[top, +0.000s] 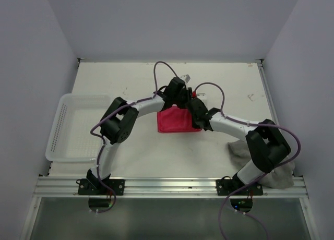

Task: Roll the towels
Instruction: Roll the towel

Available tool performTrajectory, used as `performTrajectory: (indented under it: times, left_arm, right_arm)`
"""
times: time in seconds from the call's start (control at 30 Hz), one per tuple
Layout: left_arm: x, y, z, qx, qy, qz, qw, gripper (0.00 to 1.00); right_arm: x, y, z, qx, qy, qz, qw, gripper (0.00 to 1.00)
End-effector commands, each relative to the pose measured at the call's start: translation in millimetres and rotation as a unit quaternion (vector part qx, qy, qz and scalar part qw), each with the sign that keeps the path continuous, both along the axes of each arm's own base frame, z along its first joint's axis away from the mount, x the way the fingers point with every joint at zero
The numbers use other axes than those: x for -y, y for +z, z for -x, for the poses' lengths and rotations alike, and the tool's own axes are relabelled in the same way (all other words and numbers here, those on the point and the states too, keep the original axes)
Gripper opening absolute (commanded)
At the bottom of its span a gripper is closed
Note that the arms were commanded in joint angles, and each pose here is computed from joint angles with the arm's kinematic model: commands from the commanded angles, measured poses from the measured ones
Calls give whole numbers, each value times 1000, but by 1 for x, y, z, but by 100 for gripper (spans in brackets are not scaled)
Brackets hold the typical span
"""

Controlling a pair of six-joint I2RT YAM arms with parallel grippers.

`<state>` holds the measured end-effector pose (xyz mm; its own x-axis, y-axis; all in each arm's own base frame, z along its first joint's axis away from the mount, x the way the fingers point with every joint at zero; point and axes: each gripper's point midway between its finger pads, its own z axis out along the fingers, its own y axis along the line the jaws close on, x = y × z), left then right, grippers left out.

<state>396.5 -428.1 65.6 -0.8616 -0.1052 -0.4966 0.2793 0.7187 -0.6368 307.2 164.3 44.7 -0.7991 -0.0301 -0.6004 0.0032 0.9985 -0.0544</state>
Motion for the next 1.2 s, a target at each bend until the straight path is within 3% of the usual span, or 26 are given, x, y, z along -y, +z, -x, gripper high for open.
performTrajectory:
  times: [0.0, 0.2, 0.37, 0.67, 0.8, 0.93, 0.97, 1.07, 1.17]
  left_arm:
    - [-2, 30, -5, 36, -1, 14, 999, 37]
    - [-13, 28, 0, 34, 2, 6, 999, 34]
    - [-26, 16, 5, 31, 6, -12, 999, 18]
    - [-38, 2, 3, 33, 14, -16, 999, 7]
    - [-41, -3, 4, 34, 16, -24, 999, 0]
    - [-45, -9, 3, 33, 20, -25, 999, 0]
    - [-45, -10, 3, 33, 19, -26, 999, 0]
    - [-46, -13, 3, 32, 20, -28, 999, 0]
    - [-46, -13, 3, 32, 21, -27, 999, 0]
  right_arm:
    - [1, 14, -9, 31, -4, 46, 998, 0]
    - [-9, 17, -10, 39, 10, 75, 996, 0]
    - [-19, 9, -9, 27, 22, 82, 996, 0]
    - [-26, 8, -9, 22, 24, 78, 996, 4]
    - [-30, 13, -6, 21, 28, 60, 998, 15]
    - [-38, 26, -3, 24, 38, 24, 999, 33]
    - [-40, 30, -3, 26, 40, 15, 999, 33]
    - [-46, 41, 1, 25, 49, -15, 998, 47]
    - [-46, 54, 4, 27, 42, -50, 997, 55]
